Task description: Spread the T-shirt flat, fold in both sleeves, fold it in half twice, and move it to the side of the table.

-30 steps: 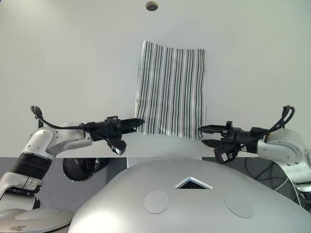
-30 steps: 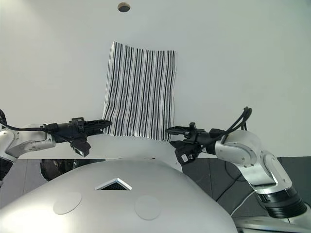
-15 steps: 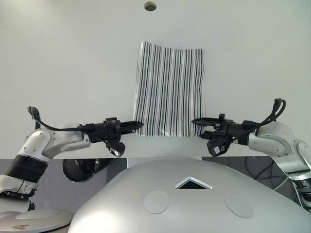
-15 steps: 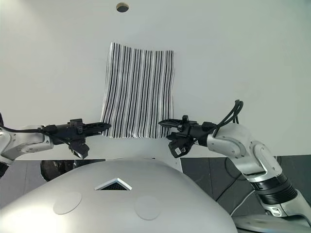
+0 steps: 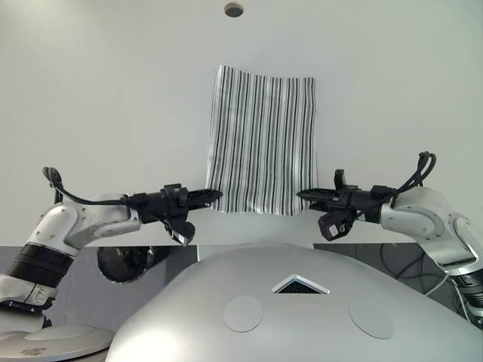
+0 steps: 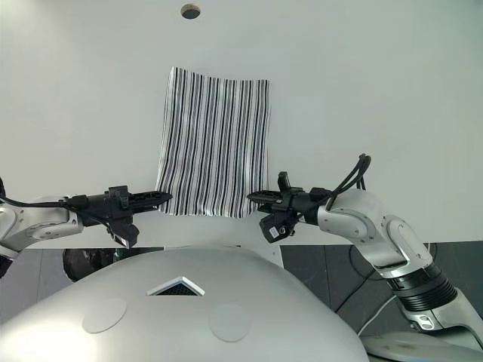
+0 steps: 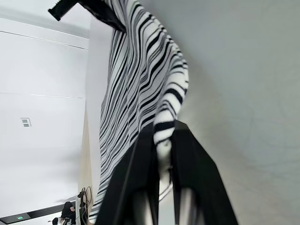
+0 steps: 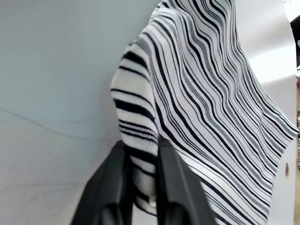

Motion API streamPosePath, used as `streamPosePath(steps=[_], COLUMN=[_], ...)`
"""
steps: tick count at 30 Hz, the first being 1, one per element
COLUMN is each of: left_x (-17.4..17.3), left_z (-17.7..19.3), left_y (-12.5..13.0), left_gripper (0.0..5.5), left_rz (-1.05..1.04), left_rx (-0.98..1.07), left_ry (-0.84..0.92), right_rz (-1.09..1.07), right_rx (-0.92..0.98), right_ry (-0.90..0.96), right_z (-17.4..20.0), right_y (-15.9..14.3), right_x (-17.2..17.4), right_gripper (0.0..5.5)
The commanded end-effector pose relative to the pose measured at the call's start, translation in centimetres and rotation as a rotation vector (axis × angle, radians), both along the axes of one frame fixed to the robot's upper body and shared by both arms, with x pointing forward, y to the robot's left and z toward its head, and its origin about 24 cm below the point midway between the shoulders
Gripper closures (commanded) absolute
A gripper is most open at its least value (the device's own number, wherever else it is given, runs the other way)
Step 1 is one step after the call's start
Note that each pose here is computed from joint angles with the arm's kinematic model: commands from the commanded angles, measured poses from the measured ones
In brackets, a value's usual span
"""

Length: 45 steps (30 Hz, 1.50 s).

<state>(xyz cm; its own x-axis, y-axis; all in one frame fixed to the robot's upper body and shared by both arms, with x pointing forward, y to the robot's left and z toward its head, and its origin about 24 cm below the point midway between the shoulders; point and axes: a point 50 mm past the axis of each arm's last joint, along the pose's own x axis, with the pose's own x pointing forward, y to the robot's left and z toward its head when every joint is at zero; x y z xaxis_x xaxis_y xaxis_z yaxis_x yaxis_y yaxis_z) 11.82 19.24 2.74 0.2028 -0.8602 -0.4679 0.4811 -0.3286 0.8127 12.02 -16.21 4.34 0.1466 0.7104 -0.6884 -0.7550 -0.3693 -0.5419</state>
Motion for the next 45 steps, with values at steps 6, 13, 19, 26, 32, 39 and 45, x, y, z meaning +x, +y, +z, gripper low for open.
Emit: streamPosePath(steps=[6,13,19,26,32,39,45], left_x=[-2.4,-3.2,-2.7,1.1,3.9,7.3,9.9], left_z=[-0.9,4.7,8.1,6.6,4.7,4.5,3.9], left_y=[0.1,-0.2,-0.5,0.0,0.2,0.3,0.2], left_gripper=[5.36,5.36,5.36,5.36,5.36,5.36,5.10], left_rz=[0.026,0.142,0.196,0.359,0.443,0.533,0.579], left_rx=[0.032,-0.152,-0.317,-0.302,-0.245,-0.287,-0.297], left_ry=[0.187,0.463,0.554,0.327,0.190,0.073,0.037], right_rz=[-0.055,-0.146,-0.155,-0.197,-0.219,-0.262,-0.275], right_rx=[-0.030,0.071,0.169,0.216,0.163,0.152,0.151], right_ry=[0.087,0.187,0.180,0.024,-0.023,-0.019,-0.008], right_z=[-0.3,2.8,5.7,5.8,4.9,3.8,2.9], right_y=[-1.1,-2.6,-3.2,-2.3,-1.8,-1.7,-1.8], right_x=[-0.7,-2.3,-3.3,2.5,7.9,11.6,12.6], right_gripper=[5.42,5.43,5.43,5.43,5.43,5.43,5.43])
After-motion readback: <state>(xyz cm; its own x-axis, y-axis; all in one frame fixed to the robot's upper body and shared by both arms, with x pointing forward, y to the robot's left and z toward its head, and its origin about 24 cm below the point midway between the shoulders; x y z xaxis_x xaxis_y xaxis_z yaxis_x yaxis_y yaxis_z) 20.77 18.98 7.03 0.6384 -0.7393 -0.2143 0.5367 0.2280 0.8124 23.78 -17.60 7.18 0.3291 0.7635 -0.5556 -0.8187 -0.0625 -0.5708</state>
